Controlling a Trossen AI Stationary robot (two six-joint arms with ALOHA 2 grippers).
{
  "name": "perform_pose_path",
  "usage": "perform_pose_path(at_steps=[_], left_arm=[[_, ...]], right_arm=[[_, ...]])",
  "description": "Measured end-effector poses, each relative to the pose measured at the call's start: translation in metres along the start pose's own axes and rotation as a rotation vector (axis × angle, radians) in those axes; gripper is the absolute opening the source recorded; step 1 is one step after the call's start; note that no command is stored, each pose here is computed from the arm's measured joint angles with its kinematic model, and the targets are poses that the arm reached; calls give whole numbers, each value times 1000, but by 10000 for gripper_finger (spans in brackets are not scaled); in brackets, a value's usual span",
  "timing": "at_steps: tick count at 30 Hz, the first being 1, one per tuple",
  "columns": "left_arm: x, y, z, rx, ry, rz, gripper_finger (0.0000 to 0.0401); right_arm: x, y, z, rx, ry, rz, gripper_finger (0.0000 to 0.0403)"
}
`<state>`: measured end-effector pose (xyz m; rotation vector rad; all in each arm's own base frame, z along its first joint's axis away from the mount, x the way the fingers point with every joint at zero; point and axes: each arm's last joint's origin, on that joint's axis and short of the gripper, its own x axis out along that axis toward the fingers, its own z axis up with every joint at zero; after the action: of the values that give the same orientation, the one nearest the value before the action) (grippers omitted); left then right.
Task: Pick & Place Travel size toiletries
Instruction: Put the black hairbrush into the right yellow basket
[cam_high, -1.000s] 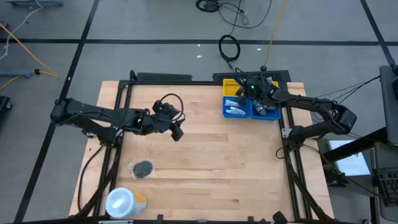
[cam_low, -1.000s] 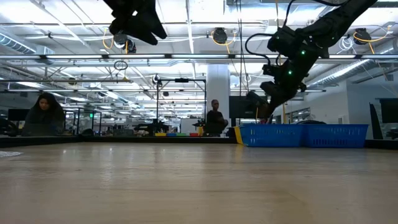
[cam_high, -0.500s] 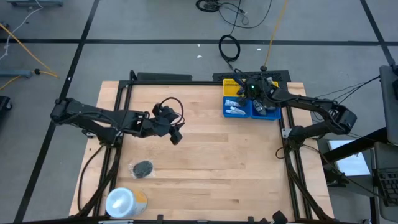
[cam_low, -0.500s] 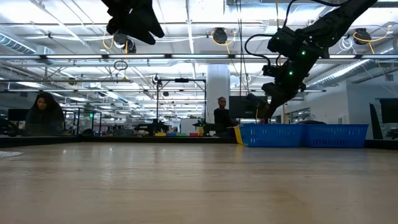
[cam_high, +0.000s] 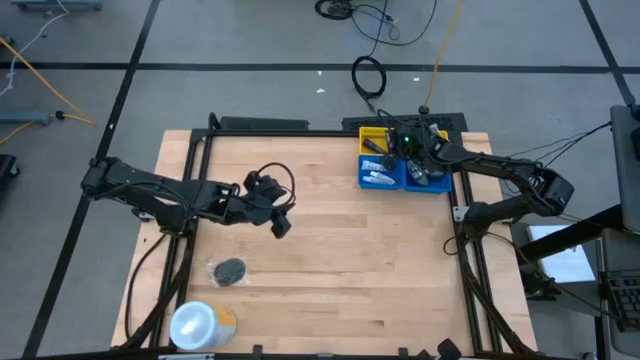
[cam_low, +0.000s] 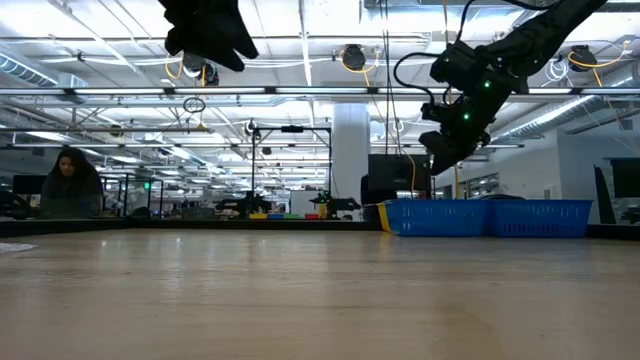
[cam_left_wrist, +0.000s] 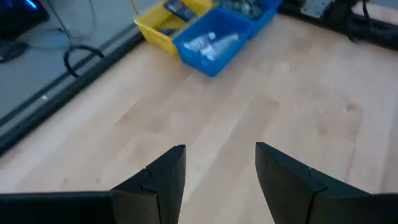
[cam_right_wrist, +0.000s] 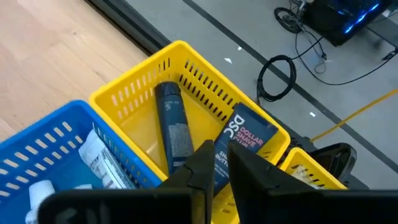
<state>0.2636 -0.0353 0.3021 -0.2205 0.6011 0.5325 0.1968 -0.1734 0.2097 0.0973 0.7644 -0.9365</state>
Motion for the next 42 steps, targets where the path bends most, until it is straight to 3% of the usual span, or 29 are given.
perform_pose_path(at_steps=[4, 8, 14, 23, 32, 42], left_arm=[[-1, 0, -8, 33, 117, -79, 191], [-3, 2, -19, 66, 295, -175, 191], [-9, 3, -32, 13, 486, -221, 191], [-14, -7, -62, -2, 758, -122, 191], [-11, -32, -88, 9, 891, -87, 191], [2, -45, -123, 38, 1121, 99, 191]], right_arm=[[-1, 2, 2, 10, -21, 28, 39], [-2, 11, 5, -2, -53, 186, 40], [-8, 25, 9, -27, -105, 290, 43], [-16, 45, 12, -68, -151, 351, 45], [-20, 53, 13, -86, -172, 375, 47], [-24, 60, 13, -101, -185, 398, 47]])
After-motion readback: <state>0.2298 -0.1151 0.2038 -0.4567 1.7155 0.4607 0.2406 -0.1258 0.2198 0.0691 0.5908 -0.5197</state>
